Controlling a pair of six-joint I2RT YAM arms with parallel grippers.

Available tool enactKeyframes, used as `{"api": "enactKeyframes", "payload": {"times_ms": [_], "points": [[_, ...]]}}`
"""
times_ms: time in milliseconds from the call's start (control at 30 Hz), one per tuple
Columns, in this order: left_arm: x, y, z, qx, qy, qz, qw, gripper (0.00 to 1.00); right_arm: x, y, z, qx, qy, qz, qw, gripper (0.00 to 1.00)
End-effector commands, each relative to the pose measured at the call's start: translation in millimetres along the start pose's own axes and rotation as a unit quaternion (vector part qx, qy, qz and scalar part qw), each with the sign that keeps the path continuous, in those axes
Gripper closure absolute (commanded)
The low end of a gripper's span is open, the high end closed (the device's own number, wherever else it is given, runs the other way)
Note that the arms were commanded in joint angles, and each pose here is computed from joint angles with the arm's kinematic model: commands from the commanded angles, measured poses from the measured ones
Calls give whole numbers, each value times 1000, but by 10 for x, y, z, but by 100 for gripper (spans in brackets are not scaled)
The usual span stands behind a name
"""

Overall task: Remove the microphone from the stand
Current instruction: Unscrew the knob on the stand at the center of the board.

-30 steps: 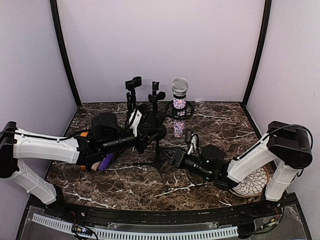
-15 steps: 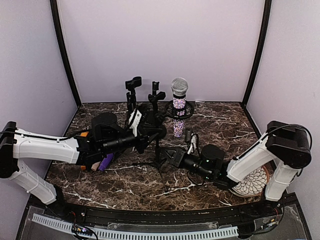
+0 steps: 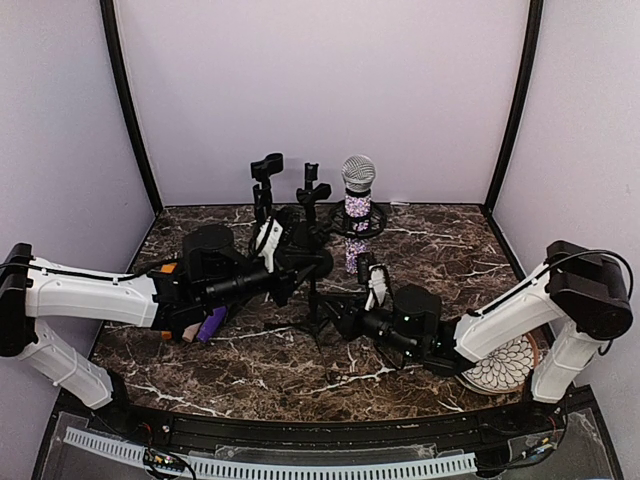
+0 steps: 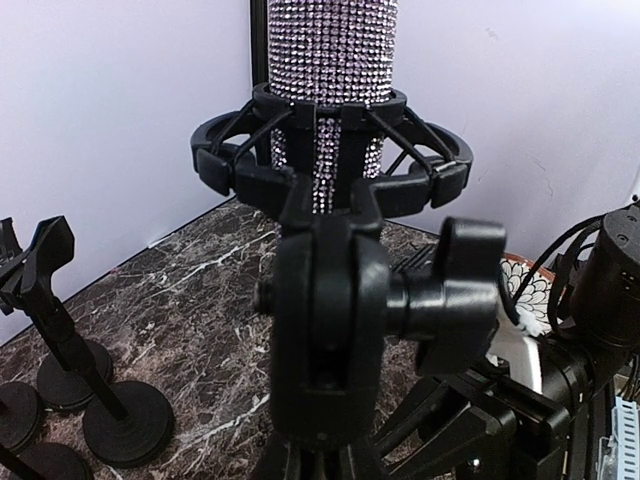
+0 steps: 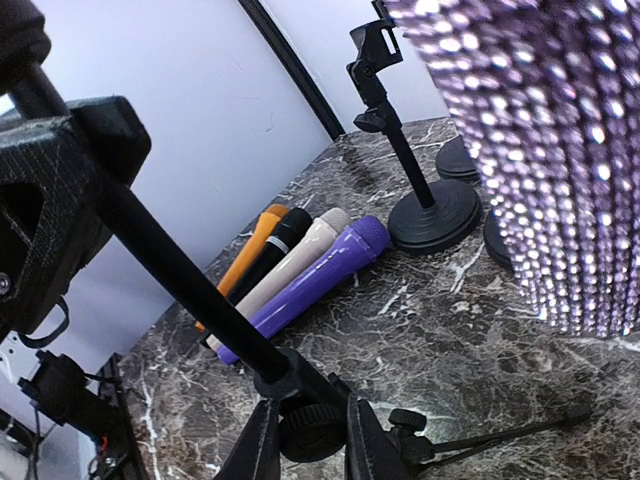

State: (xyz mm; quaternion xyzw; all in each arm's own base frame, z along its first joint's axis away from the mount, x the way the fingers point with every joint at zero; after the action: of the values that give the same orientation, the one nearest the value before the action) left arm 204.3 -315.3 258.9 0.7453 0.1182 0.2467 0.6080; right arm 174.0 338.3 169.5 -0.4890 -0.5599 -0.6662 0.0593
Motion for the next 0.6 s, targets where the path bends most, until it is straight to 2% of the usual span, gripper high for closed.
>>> {"api": "enactKeyframes", "payload": {"times_ms": [0, 267, 567], "points": [[-204, -417, -1, 93, -51, -16, 994, 100, 235, 65, 60, -15, -32, -136, 990, 92], [-202, -426, 9, 94, -51, -15, 994, 100, 287, -26, 69, -14, -104, -285, 953, 93], [-209, -453, 16, 98, -52, -16, 994, 100, 336, -96, 101, -19, -145, -400, 905, 93]]}}
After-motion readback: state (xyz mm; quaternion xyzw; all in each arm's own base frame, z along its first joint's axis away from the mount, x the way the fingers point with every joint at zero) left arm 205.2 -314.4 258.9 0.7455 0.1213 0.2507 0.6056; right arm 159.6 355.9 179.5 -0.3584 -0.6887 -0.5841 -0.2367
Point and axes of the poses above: each gripper's point midway between its finger pads, its own z axis out along the fingers, its own x axis along the line the jaws close on, y = z × x, the point moved 8 cm from there along -z, back along the fingers, and after that the axes turned 15 degrees about z, right-handed, at the moved point
